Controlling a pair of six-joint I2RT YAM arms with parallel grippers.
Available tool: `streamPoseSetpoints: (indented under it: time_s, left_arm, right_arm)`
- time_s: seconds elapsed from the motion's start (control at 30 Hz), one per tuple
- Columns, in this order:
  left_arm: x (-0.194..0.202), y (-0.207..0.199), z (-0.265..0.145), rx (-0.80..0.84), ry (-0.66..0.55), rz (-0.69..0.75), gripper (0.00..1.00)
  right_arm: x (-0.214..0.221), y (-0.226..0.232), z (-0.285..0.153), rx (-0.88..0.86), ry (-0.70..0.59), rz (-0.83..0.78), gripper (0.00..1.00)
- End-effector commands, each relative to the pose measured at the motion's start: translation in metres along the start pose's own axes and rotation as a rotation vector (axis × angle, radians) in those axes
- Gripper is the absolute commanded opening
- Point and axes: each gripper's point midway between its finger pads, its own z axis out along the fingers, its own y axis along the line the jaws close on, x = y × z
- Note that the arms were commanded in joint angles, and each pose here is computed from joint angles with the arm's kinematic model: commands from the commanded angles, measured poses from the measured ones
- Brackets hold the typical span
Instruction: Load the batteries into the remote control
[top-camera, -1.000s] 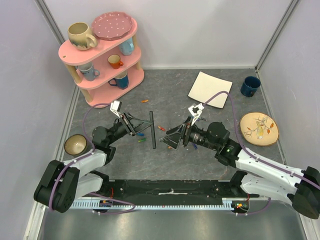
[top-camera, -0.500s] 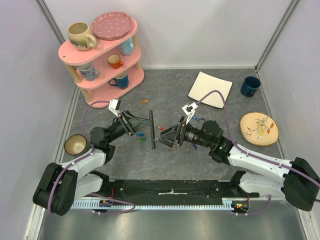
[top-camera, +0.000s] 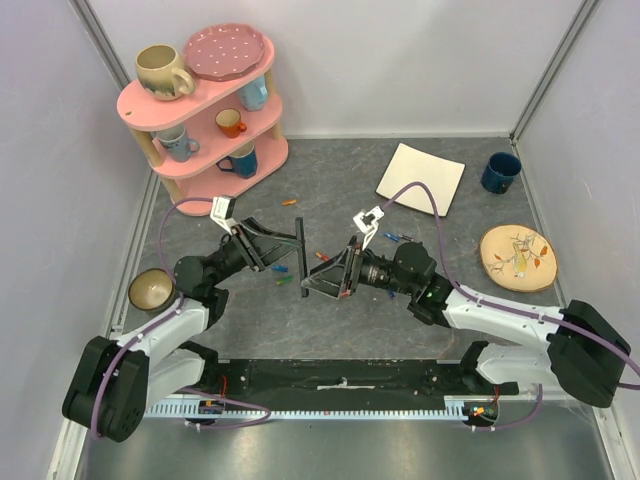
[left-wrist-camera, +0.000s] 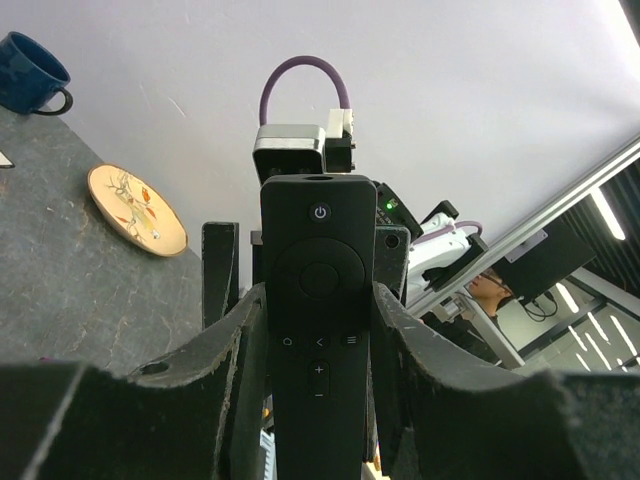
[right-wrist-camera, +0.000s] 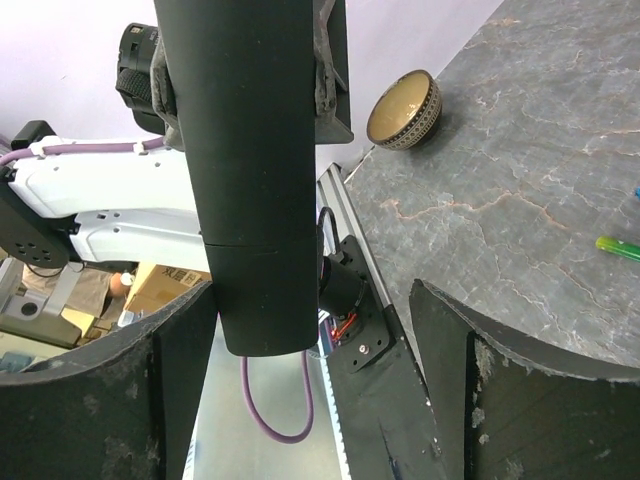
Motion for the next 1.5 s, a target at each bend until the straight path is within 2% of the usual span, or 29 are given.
streamPoseSetpoints:
  time_s: [0.0, 0.53, 0.63, 0.77, 0.93, 0.97, 1.03, 1.07, 1.17, 1.23, 1.27, 1.43, 1.47]
  left_arm:
    - [-0.012, -0.029, 0.004, 0.102, -0.028, 0.146, 0.02]
    - [-0.012, -0.021, 0.0, 0.07, -0.057, 0.139, 0.02]
    - [-0.011, -0.021, 0.0, 0.068, -0.057, 0.138, 0.02]
    - [-0.011, -0.02, -0.001, 0.065, -0.061, 0.141, 0.02]
    - [-0.011, -0.016, -0.002, 0.051, -0.063, 0.133, 0.02]
    - [-0.01, -0.016, -0.002, 0.047, -0.061, 0.132, 0.06]
    - [-0.01, -0.017, -0.002, 0.048, -0.055, 0.137, 0.21]
    - [-0.01, -0.016, -0.002, 0.041, -0.052, 0.142, 0.42]
    - [-0.01, -0.009, -0.001, -0.013, -0.044, 0.137, 0.63]
    - [-0.012, -0.003, -0.001, -0.058, -0.044, 0.124, 0.71]
    - [-0.014, 0.0, -0.001, -0.08, -0.053, 0.134, 0.95]
    - [-0.019, 0.009, -0.001, -0.164, -0.043, 0.136, 0.99]
    - [-0.02, 0.011, -0.001, -0.179, -0.041, 0.153, 0.99]
  right_arm:
    - [-0.011, 0.022, 0.008, -0.079, -0.026, -0.022, 0.85]
    - [-0.01, 0.025, 0.019, -0.123, -0.036, 0.02, 0.72]
    - [-0.01, 0.023, 0.02, -0.123, -0.036, 0.02, 0.65]
    - [-0.008, 0.025, 0.02, -0.132, -0.033, 0.024, 0.51]
    - [-0.007, 0.025, 0.018, -0.132, -0.029, 0.016, 0.42]
    - [-0.008, 0.027, 0.017, -0.135, -0.029, 0.01, 0.4]
    - [-0.006, 0.027, 0.015, -0.132, -0.02, 0.002, 0.38]
    - [-0.006, 0.03, 0.013, -0.137, -0.019, -0.01, 0.37]
    - [-0.004, 0.027, 0.007, -0.106, 0.0, -0.046, 0.36]
    - [0.001, 0.02, 0.004, -0.061, 0.03, -0.081, 0.36]
    - [-0.002, 0.024, -0.001, -0.06, 0.026, -0.101, 0.36]
    - [0.0, 0.005, -0.016, 0.116, 0.117, -0.207, 0.37]
    - [-0.004, 0.001, -0.021, 0.149, 0.127, -0.278, 0.37]
